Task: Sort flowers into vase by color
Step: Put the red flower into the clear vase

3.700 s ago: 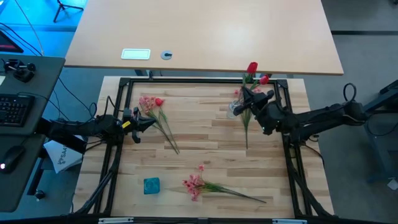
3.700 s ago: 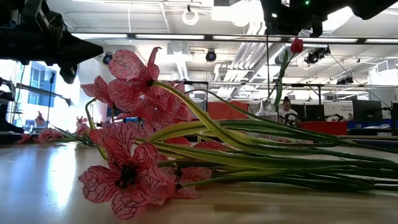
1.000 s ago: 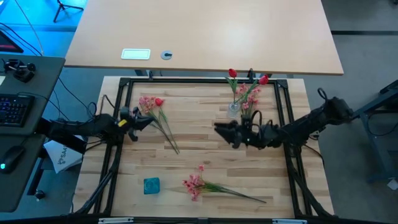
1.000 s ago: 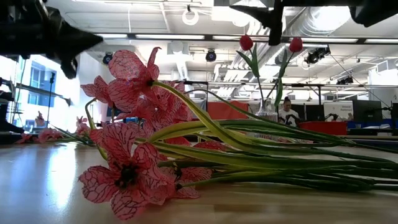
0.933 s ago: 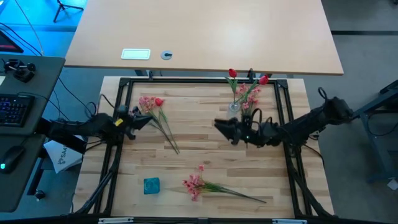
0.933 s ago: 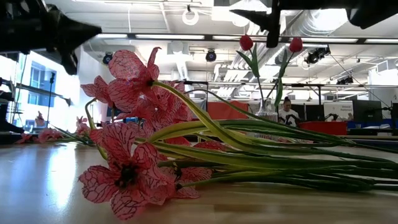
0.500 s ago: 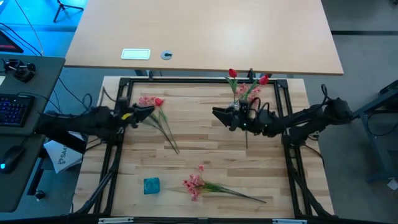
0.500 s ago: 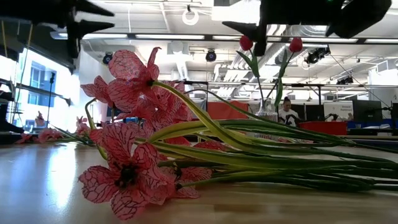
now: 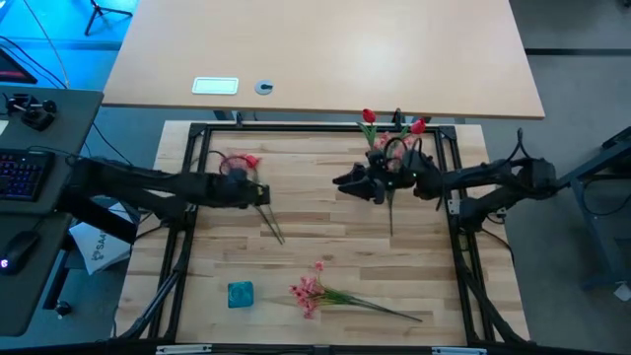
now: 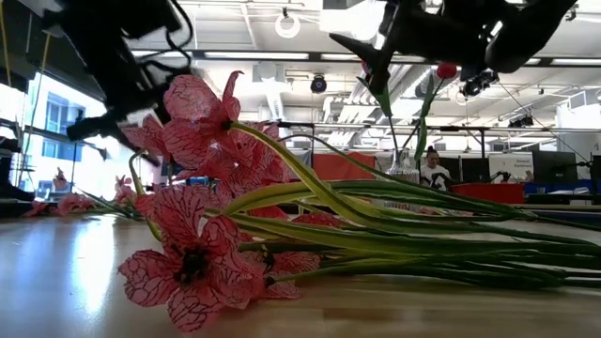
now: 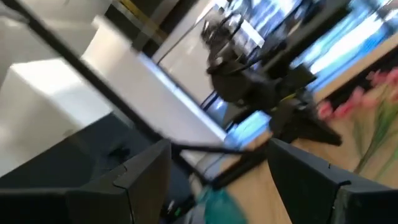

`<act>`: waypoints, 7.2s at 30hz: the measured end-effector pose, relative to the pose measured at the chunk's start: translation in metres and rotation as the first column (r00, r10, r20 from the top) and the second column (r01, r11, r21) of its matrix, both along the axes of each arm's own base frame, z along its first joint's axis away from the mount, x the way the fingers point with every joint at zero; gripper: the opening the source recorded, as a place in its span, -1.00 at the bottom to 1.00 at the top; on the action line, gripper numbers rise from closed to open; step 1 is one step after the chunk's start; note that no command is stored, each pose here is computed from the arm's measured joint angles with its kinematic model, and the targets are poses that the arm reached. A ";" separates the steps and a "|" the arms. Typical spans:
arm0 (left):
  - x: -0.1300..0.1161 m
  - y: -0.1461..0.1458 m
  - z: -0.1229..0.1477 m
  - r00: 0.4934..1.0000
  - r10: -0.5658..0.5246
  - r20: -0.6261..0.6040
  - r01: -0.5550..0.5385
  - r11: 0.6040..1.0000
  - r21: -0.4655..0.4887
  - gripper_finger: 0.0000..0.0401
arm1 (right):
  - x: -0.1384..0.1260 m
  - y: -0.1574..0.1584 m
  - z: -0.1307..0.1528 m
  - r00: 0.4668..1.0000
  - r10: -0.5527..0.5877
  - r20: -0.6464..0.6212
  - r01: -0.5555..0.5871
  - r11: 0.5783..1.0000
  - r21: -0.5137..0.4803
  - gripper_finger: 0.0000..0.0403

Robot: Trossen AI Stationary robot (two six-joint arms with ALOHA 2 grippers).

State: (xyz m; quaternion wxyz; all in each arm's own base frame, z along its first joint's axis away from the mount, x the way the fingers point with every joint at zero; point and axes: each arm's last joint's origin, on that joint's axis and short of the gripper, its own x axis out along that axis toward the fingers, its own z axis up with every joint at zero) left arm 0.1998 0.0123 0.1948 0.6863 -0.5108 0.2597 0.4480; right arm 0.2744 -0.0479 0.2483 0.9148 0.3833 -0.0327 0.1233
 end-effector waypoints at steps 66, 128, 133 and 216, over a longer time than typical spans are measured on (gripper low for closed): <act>0.065 0.054 0.084 0.935 -0.344 0.089 0.209 0.734 0.646 -0.99 | -0.036 -0.016 0.067 0.842 0.137 0.523 -0.148 0.989 -0.021 0.29; 0.260 0.081 0.080 0.741 -0.671 -0.017 0.076 0.058 0.995 -1.00 | -0.051 0.004 0.308 0.987 0.065 0.145 0.028 0.827 -0.561 0.29; 0.260 0.080 0.081 0.740 -0.670 -0.058 0.127 0.055 0.990 -1.00 | -0.050 0.004 0.307 0.987 0.065 0.144 0.028 0.827 -0.561 0.29; 0.254 0.082 0.050 0.712 -0.673 -0.199 0.472 0.249 0.846 -0.01 | -0.049 0.004 0.301 0.995 0.064 0.081 -0.009 0.837 -0.548 0.29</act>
